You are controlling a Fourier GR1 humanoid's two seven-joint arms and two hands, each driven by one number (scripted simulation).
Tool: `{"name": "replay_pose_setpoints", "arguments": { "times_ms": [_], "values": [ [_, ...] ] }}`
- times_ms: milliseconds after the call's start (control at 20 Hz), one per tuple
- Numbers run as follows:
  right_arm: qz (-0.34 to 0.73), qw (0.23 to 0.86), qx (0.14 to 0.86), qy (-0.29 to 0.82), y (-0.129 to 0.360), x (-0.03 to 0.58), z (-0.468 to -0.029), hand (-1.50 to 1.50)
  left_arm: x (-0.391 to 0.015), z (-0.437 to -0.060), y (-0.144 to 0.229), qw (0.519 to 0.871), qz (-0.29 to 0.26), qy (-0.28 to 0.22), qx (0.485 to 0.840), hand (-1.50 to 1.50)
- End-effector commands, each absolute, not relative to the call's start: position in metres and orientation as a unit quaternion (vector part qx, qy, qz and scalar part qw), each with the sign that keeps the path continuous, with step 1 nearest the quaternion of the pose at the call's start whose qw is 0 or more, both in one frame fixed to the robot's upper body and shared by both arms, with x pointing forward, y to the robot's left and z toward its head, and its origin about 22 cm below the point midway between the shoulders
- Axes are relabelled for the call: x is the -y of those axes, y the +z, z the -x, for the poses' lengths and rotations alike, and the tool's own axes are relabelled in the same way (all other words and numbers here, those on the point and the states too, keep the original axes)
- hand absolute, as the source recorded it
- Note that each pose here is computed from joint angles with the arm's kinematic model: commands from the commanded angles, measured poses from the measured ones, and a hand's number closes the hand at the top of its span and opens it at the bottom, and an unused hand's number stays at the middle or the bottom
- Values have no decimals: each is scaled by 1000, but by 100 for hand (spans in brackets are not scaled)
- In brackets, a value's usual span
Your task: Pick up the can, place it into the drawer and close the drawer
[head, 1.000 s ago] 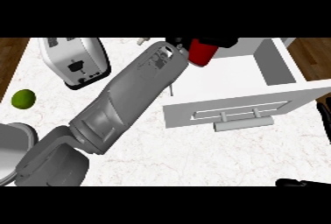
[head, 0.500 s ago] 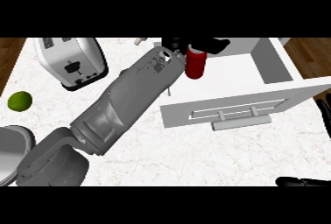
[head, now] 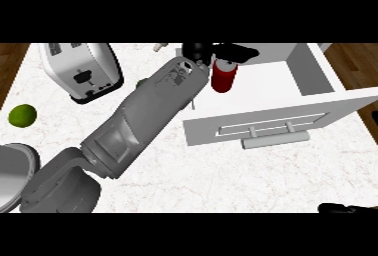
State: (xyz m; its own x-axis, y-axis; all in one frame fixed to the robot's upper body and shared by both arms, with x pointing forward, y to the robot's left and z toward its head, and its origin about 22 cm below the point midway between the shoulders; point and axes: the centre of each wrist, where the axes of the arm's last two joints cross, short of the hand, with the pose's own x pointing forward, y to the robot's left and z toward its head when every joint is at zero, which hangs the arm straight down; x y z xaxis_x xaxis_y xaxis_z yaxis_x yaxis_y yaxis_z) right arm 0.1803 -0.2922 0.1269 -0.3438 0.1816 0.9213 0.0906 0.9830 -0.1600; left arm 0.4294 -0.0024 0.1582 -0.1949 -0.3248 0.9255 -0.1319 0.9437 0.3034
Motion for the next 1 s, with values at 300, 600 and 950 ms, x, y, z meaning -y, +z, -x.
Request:
{"name": "replay_pose_setpoints", "arguments": {
  "times_ms": [300,600,950],
  "values": [
    [182,501,833,148,153,280,-186,-150,8,-424,161,626,-110,-60,770,-150],
    [229,471,822,223,157,280,-184,-150,14,-424,180,615,-103,-16,782,-150],
    [322,434,774,330,143,244,-212,-150,29,-415,194,606,-99,-22,789,-150]
  ]
}}
